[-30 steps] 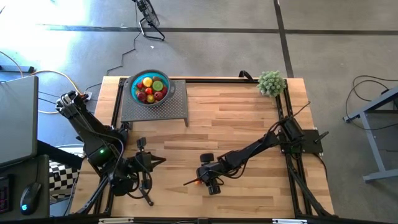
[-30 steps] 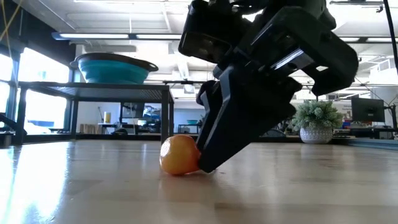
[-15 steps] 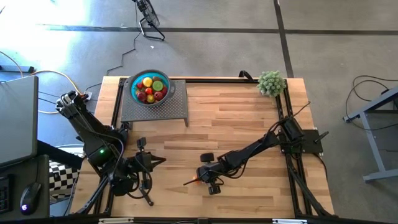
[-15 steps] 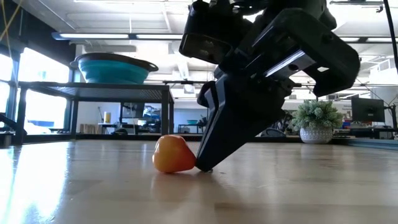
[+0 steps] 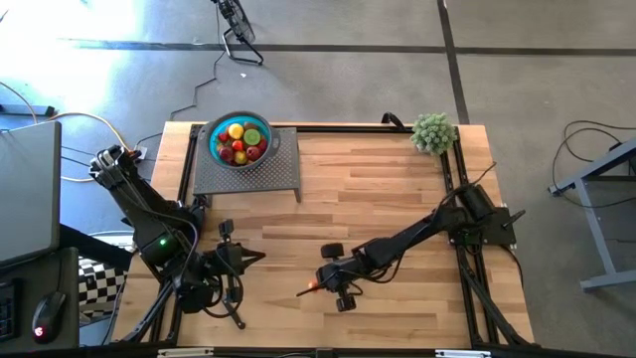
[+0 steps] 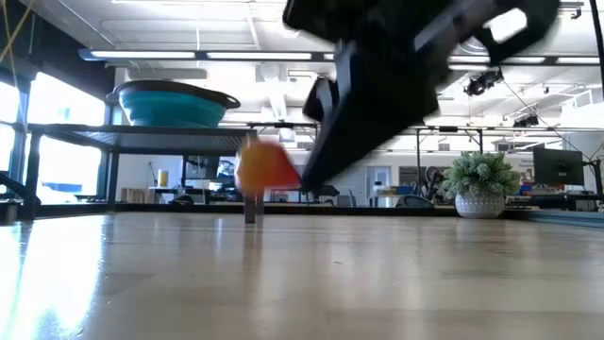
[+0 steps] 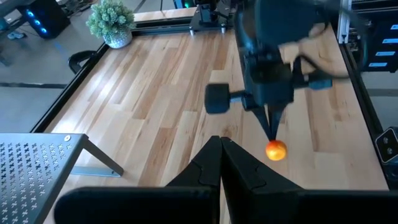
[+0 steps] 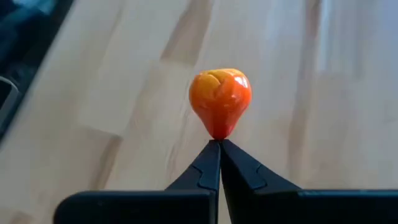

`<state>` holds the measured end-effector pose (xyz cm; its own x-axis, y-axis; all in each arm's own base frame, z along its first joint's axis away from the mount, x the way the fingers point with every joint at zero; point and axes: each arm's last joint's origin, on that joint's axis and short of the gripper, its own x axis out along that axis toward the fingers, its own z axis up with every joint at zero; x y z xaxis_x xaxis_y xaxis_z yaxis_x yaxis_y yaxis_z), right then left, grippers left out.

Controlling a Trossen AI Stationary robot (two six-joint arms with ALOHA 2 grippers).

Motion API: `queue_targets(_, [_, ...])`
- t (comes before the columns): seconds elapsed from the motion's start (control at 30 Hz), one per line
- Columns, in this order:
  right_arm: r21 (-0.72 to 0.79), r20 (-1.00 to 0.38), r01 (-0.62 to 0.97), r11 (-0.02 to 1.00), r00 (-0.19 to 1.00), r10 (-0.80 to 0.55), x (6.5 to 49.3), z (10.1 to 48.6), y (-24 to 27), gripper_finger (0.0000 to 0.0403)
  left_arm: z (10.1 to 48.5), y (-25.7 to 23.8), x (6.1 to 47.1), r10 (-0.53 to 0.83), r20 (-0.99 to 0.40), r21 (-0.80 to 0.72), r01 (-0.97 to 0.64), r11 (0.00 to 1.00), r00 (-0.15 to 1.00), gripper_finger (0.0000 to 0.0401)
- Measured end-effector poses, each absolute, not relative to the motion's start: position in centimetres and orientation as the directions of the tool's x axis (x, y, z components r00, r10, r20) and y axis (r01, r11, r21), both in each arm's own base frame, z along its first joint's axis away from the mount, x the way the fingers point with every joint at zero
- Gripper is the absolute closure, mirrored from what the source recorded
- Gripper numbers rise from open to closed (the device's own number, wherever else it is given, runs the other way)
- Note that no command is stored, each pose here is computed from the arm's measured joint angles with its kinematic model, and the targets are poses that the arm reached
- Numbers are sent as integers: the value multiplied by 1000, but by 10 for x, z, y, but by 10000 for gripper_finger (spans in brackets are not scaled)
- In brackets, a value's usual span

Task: Pick & Place Fruit
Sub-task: Put the orange pear into the blue strainer bowl on the shelf

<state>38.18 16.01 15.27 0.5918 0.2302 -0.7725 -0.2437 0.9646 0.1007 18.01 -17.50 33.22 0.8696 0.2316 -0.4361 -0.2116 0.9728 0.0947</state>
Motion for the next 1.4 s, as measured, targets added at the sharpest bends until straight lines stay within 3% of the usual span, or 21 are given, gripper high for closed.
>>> queue_targets(0.67, [-39, -500, -171, 985, 857, 128, 365, 273, 118, 401, 332, -174, 181, 242, -429, 97, -222, 970, 870, 400])
queue_targets(0.83, [-90, -417, -178, 980, 900, 125, 363, 290, 113, 401, 333, -165, 190, 278, -427, 15, -301, 954, 860, 391])
queue_targets(1.03, [-135, -358, -191, 972, 924, 132, 366, 296, 113, 401, 332, -146, 210, 305, -467, -23, -356, 934, 830, 311])
queue_targets(1.23, [-171, -330, -154, 973, 940, 90, 367, 299, 112, 401, 333, -128, 227, 235, -526, -125, -348, 929, 817, 204])
queue_targets(1.4, [-200, -289, -127, 971, 955, 65, 363, 308, 113, 401, 335, -120, 240, 174, -521, -107, -266, 958, 836, 132])
